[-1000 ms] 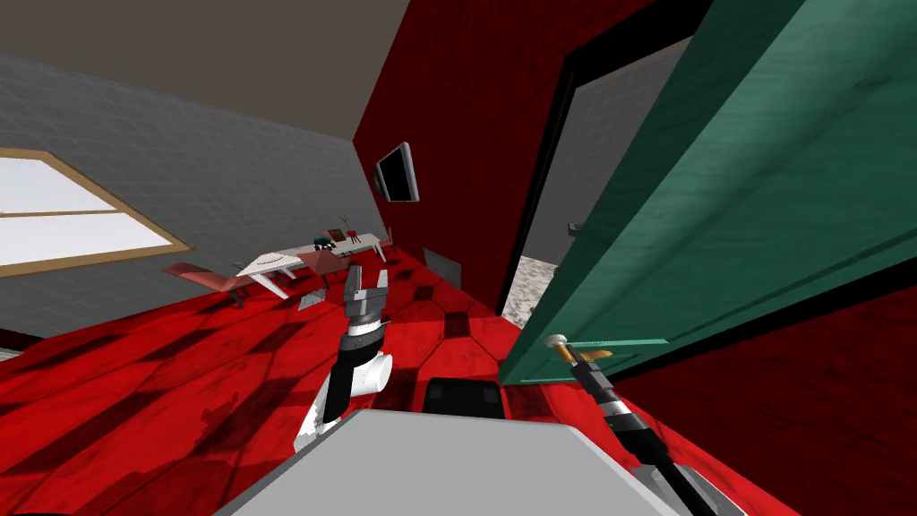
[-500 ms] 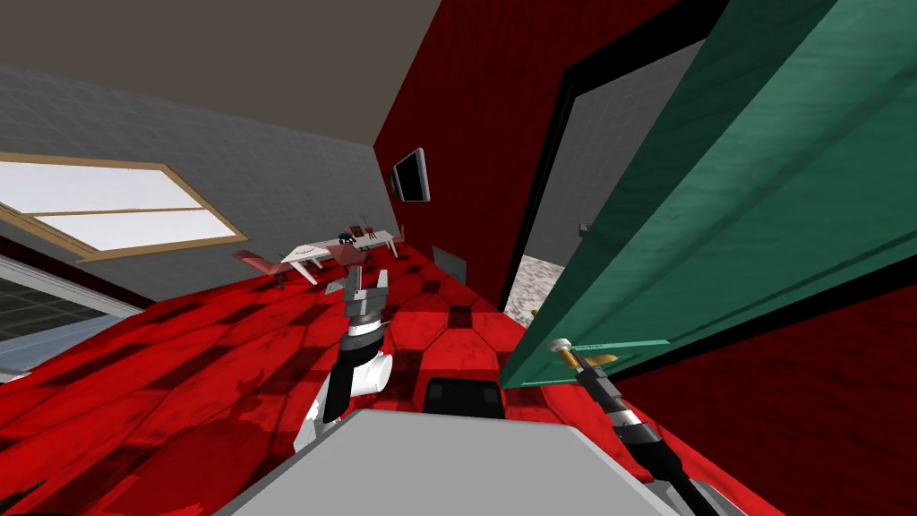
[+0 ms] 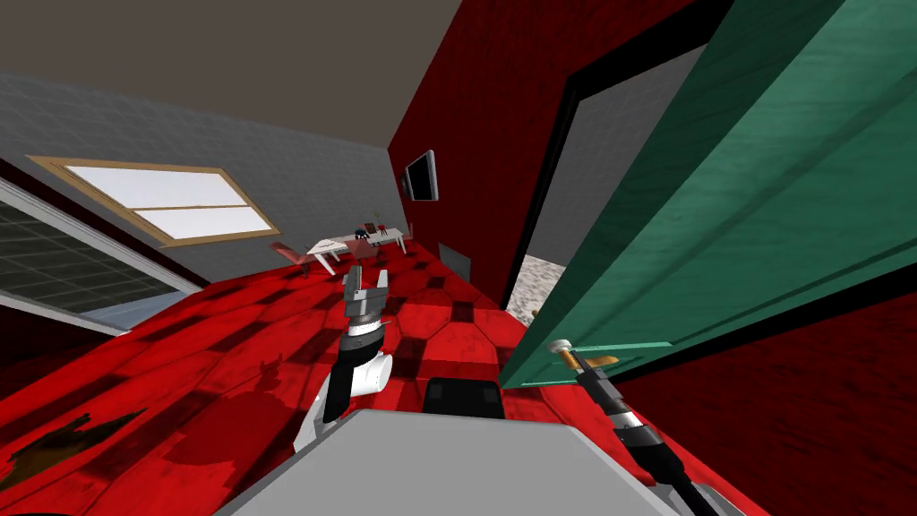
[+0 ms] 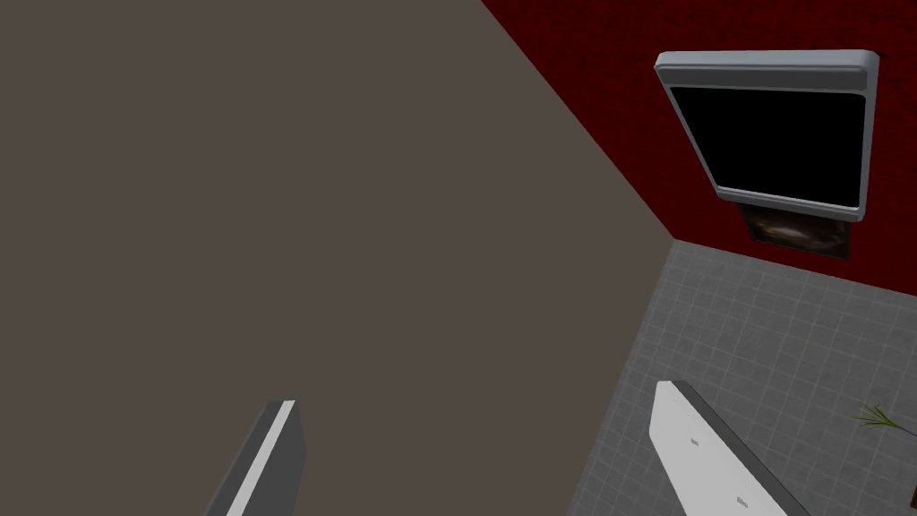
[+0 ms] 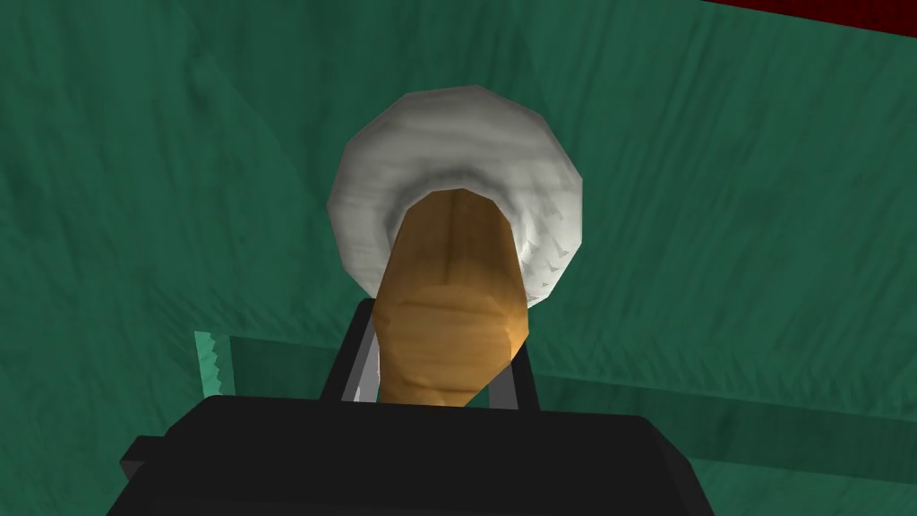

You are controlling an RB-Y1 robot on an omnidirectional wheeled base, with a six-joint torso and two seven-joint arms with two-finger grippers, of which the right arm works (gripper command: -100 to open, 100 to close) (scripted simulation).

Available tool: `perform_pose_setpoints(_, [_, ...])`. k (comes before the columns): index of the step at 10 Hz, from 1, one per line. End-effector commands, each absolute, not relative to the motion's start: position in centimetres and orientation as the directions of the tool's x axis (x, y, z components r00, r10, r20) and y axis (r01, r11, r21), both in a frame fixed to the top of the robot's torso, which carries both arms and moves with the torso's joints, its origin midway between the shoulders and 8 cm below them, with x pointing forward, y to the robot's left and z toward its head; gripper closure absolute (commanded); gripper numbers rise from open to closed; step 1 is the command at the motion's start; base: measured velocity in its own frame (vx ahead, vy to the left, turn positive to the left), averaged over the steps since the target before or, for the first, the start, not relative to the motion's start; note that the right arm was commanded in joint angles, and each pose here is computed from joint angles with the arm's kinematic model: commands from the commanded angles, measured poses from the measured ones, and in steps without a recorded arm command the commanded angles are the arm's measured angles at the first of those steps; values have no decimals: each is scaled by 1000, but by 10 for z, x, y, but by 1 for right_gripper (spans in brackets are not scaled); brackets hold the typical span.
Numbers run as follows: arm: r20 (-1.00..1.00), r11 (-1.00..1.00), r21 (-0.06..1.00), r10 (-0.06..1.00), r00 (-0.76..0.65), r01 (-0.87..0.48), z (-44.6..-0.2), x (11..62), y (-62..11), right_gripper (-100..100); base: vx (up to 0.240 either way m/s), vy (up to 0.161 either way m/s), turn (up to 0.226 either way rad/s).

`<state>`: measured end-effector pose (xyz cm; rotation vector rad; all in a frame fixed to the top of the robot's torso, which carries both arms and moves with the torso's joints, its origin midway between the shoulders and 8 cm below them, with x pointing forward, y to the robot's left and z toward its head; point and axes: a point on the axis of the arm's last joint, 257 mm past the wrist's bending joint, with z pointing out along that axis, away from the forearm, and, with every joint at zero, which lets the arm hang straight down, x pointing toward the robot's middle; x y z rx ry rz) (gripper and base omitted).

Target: Pull the door open

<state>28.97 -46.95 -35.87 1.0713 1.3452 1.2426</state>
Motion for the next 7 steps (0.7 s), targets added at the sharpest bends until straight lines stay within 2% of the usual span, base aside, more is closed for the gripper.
perform_pose_setpoints(1, [-96,96,995,986,-134,-11,-357,287,-474,100,-215,-52,149])
perform_pose_setpoints(7, [-100,99,995,985,-142,-14,-355,281,-477,100,-179,-70,140])
